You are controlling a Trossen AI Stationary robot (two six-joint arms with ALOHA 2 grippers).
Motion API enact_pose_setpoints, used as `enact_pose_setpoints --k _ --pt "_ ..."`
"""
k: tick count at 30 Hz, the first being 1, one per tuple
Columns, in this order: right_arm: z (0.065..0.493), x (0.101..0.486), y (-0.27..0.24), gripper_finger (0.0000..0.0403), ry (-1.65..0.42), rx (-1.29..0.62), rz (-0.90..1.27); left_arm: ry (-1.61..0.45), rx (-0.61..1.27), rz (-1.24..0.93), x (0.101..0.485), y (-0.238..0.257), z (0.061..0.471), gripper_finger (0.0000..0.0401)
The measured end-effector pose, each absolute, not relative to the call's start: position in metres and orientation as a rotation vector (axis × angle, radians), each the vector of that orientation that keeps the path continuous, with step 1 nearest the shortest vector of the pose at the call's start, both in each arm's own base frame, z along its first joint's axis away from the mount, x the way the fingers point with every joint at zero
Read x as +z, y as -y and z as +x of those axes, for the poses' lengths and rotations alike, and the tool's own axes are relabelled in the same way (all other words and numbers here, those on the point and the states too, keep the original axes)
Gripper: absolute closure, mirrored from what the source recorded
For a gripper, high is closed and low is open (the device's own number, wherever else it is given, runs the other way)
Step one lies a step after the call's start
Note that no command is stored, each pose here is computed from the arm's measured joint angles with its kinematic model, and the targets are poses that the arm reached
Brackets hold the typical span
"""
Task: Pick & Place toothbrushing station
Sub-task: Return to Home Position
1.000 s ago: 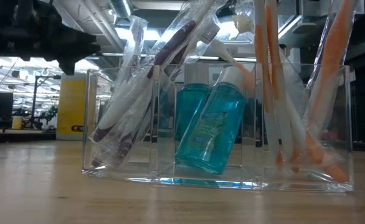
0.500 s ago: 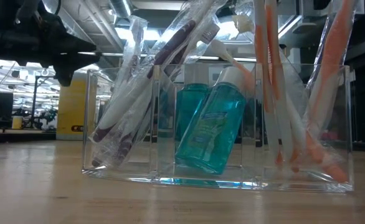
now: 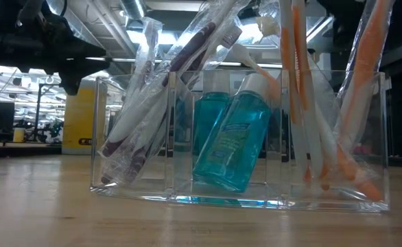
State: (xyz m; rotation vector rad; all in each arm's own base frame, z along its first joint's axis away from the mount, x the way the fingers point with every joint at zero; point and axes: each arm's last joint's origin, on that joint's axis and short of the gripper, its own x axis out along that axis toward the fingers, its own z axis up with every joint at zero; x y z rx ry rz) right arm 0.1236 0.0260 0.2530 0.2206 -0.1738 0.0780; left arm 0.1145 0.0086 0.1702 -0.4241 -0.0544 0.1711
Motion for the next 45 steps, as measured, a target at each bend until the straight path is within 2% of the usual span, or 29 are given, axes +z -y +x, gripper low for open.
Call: enact_pose_setpoints --k 10,22,26,32,45 --pt "0.113 0.200 -0.015 0.0229 0.235 0.173 0.272 0.054 0.171 -0.424 0.170 -0.009 0.114 0.0265" --pt "0.102 0.165 -0.008 0.0229 -0.056 0.171 0.187 0.054 0.171 -0.424 0.170 -0.009 0.114 0.0265" --pt "0.100 0.167 -0.009 0.0229 -0.028 0.184 0.166 0.054 0.171 -0.424 0.170 -0.009 0.114 0.0265" --pt "0.099 0.167 -0.004 0.0229 -0.006 0.032 0.043 0.054 0.171 -0.424 0.170 -0.009 0.115 0.0265" --pt "0.097 0.170 -0.006 0.0229 0.025 0.060 0.044 0.054 0.171 -0.424 0.170 -0.009 0.115 0.0265"
